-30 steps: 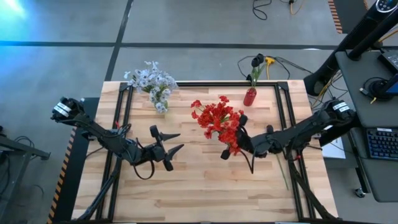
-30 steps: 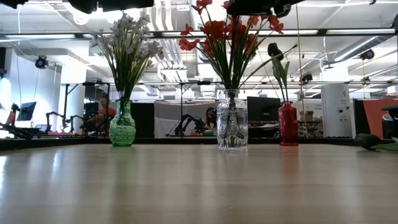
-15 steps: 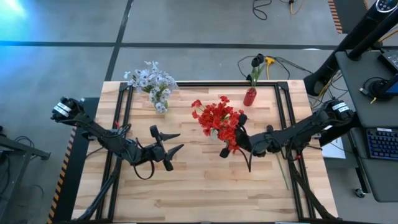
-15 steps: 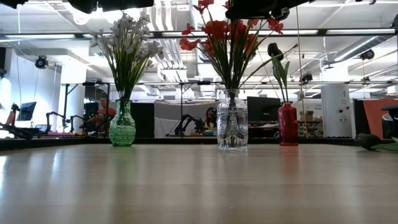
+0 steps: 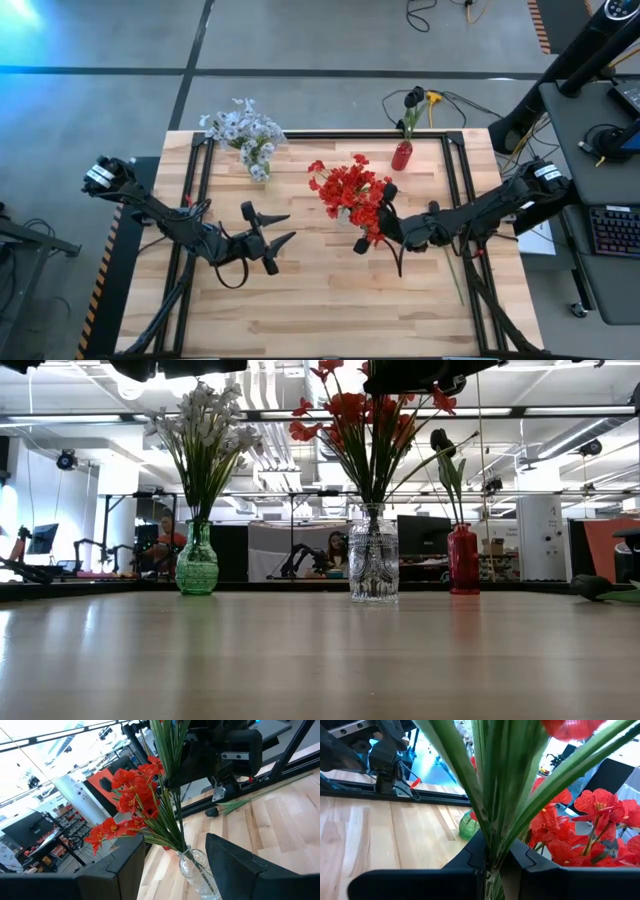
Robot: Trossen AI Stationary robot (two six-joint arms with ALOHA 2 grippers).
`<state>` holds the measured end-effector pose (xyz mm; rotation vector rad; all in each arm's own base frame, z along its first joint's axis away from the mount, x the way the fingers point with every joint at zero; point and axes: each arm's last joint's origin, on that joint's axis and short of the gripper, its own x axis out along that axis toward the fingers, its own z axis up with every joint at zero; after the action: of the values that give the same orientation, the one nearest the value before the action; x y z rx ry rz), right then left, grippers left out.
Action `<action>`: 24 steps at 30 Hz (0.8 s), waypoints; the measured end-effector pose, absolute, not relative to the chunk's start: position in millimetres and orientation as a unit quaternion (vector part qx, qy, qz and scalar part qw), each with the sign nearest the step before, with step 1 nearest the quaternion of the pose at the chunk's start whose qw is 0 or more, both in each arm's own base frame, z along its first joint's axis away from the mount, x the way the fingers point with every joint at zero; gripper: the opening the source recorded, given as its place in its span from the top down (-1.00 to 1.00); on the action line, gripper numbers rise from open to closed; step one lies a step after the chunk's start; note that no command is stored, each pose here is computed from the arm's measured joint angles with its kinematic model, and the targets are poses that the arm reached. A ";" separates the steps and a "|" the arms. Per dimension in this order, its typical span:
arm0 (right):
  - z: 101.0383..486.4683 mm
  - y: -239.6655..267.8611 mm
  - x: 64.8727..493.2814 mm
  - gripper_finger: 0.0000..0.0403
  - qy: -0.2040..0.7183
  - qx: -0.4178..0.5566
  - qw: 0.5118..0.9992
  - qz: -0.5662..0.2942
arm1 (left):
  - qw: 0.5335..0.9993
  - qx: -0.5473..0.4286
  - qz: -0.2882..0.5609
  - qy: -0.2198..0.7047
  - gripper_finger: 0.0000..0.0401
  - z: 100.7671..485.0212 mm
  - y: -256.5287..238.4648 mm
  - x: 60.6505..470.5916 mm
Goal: Sort flowers into vase by color
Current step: Put the red flower into the transparent vase
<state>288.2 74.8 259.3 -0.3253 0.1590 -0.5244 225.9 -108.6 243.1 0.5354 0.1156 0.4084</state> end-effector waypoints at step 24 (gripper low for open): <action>250.4 72.3 287.2 0.89 0.098 -0.102 0.953 -0.268 | 0.942 0.263 0.200 0.057 0.05 243.1 -108.6 225.9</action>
<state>287.2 72.3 250.4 -0.2082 0.1987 -0.5440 225.9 -108.6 243.1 0.5354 0.1156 0.4083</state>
